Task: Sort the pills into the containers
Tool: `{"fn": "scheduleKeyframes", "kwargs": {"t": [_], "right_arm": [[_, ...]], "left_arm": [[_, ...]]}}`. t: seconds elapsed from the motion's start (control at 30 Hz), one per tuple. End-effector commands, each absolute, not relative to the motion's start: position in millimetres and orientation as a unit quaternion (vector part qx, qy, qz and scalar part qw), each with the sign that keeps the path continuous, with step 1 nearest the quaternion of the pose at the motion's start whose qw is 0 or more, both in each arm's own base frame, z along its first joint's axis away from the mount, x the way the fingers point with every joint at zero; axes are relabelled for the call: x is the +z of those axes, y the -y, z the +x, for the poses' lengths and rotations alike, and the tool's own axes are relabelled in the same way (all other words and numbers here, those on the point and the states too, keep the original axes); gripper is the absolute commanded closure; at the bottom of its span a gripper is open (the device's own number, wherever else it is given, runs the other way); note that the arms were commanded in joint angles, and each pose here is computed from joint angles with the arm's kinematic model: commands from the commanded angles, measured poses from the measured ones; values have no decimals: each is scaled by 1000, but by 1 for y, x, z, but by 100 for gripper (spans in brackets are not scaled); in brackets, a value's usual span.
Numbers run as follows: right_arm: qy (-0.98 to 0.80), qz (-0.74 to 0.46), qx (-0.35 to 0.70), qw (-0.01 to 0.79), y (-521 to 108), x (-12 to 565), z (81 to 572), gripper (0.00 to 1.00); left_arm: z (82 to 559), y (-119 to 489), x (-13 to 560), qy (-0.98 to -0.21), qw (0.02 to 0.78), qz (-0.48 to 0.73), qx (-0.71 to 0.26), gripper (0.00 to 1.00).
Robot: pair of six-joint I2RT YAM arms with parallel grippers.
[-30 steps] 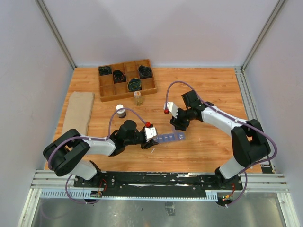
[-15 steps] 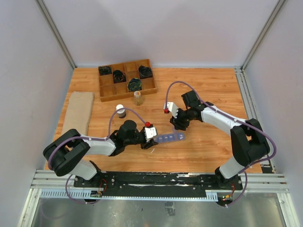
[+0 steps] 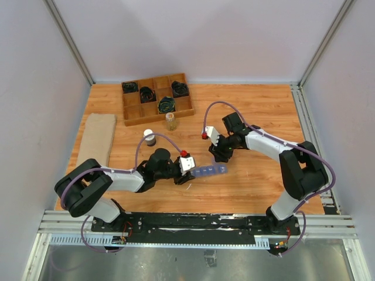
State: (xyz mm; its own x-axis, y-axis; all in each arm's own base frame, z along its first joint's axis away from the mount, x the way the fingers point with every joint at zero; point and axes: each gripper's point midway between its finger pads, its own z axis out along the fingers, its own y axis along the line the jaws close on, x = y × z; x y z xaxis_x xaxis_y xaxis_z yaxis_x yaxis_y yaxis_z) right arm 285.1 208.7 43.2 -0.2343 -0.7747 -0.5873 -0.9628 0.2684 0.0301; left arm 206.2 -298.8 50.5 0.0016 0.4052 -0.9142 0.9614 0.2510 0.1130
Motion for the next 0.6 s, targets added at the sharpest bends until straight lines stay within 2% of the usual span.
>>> {"fn": "scheduleKeyframes", "kwargs": {"t": [0.0, 0.3, 0.57], "right_arm": [[-763, -561, 207, 244, -218, 54, 288, 55], [-758, -548, 231, 268, -219, 72, 288, 54], [-729, -549, 273, 305, -223, 106, 281, 51]], "left_arm": [[216, 308, 65, -625, 488, 534, -294, 98], [225, 307, 57, -644, 478, 530, -274, 97], [232, 306, 54, -655, 477, 524, -262, 90]]}}
